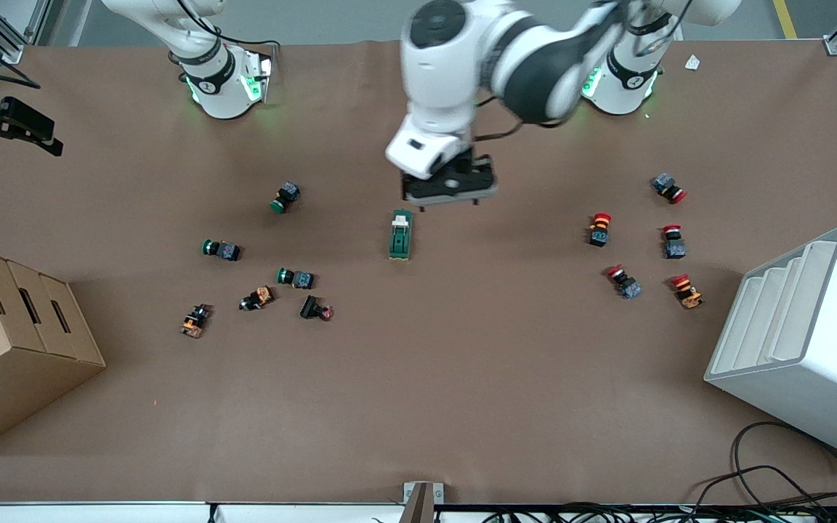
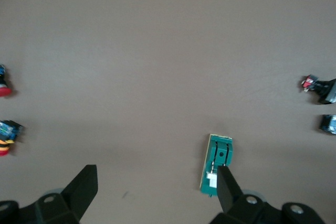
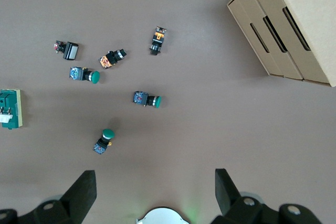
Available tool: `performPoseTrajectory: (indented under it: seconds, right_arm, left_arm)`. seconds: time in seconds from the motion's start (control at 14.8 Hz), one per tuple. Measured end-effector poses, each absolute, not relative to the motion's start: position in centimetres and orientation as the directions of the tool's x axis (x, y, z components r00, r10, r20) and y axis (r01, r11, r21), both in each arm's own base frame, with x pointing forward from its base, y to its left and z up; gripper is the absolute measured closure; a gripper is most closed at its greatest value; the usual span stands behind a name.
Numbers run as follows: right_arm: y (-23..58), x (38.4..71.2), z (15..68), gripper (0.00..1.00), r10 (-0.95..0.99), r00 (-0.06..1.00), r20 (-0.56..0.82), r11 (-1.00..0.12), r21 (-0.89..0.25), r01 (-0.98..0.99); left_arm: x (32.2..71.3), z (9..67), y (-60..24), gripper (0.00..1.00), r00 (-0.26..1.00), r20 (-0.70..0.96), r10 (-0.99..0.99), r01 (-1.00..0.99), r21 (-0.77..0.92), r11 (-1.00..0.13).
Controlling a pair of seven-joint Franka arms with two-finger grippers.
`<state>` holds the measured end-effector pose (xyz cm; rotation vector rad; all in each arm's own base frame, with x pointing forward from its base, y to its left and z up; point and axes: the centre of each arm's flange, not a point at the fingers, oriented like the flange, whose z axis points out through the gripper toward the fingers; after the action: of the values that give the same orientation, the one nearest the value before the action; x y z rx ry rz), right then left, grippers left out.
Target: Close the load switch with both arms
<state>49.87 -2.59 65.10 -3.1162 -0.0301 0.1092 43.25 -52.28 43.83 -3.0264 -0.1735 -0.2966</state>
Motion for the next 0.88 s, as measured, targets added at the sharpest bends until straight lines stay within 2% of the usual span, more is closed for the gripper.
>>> performPoseTrajectory:
  seconds: [0.13,0.4,0.88]
  right_arm:
    - [-2.6,49.9,65.1,0.0,0.02,0.997,-0.07,-1.0,-0.024,0.019]
    - [-2.6,49.9,65.1,0.0,0.021,0.997,-0.07,-1.0,-0.024,0.019]
    - [-2.6,49.8,65.1,0.0,0.021,0.997,-0.073,-1.0,-0.024,0.019]
  left_arm:
    - [40.3,39.1,-55.4,0.0,0.954,0.282,0.107,0.146,-0.121,-0.982]
    - [35.8,31.1,-59.1,0.0,0.901,0.42,0.111,0.163,-0.09,-0.983]
    - [31.3,21.1,-59.3,0.0,0.791,0.607,0.079,0.09,0.012,-0.996]
